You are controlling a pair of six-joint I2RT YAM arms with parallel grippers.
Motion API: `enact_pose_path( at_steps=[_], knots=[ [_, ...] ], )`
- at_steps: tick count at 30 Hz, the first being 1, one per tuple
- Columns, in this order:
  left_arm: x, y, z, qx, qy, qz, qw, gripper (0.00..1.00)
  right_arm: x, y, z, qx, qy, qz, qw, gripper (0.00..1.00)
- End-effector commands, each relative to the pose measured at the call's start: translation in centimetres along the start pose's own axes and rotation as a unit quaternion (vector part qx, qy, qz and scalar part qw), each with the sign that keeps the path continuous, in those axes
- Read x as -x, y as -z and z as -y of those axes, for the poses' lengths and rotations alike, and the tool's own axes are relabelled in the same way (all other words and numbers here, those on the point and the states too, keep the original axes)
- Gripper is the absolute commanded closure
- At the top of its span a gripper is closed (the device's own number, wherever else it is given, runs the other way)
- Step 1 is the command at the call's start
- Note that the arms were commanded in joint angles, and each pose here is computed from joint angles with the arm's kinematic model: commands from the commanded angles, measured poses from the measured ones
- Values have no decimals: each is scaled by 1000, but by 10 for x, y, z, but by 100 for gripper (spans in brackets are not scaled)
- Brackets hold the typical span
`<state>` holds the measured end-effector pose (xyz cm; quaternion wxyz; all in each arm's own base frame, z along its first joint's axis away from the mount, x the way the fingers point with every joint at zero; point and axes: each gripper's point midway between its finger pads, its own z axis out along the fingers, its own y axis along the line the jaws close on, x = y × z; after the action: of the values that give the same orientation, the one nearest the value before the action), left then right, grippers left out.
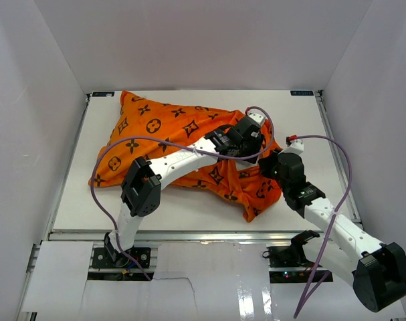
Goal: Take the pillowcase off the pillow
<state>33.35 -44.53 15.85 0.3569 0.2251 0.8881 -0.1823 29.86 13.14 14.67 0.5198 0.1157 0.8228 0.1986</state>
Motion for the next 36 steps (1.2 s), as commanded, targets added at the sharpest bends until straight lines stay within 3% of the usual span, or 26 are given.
enact_pose_path(
  at_steps=[1, 10, 14, 15, 18, 19, 20, 21, 25, 28, 33, 36],
  knots=[
    [-18, 22, -43, 117, -22, -22, 993, 30, 15, 0, 14, -29, -15, 41, 999, 92],
    [-55, -9, -65, 181, -28, -69, 981, 21, 9, 0, 31, -57, -26, 47, 997, 92],
    [-68, -24, -77, 214, -32, -78, 973, 24, 6, 0, 32, -53, -30, 45, 997, 92],
    [-78, -31, -81, 226, -37, -90, 969, 28, 4, 1, 31, -47, -31, 44, 997, 92],
    [-86, -37, -86, 237, -35, -96, 966, 59, 1, 1, 31, -42, -34, 42, 998, 92],
    [-88, -37, -86, 239, -31, -96, 966, 86, 1, 2, 31, -40, -33, 44, 998, 92],
    [-87, -37, -86, 238, -30, -96, 966, 100, 1, 2, 31, -39, -34, 46, 998, 92],
    [-84, -36, -84, 234, -26, -92, 968, 100, -1, 2, 32, -39, -34, 45, 998, 92],
    [-54, -26, -68, 203, -18, -58, 977, 100, -2, 2, 29, -31, -35, 41, 998, 92],
    [-7, -7, -55, 179, -9, -6, 984, 100, -7, 2, 28, -24, -38, 33, 998, 92],
    [78, 45, -46, 153, 11, 94, 984, 100, -11, 3, 30, -26, -39, 31, 998, 92],
    [97, 69, -38, 129, 16, 118, 984, 100, -8, 3, 32, -28, -39, 36, 998, 92]
  ],
)
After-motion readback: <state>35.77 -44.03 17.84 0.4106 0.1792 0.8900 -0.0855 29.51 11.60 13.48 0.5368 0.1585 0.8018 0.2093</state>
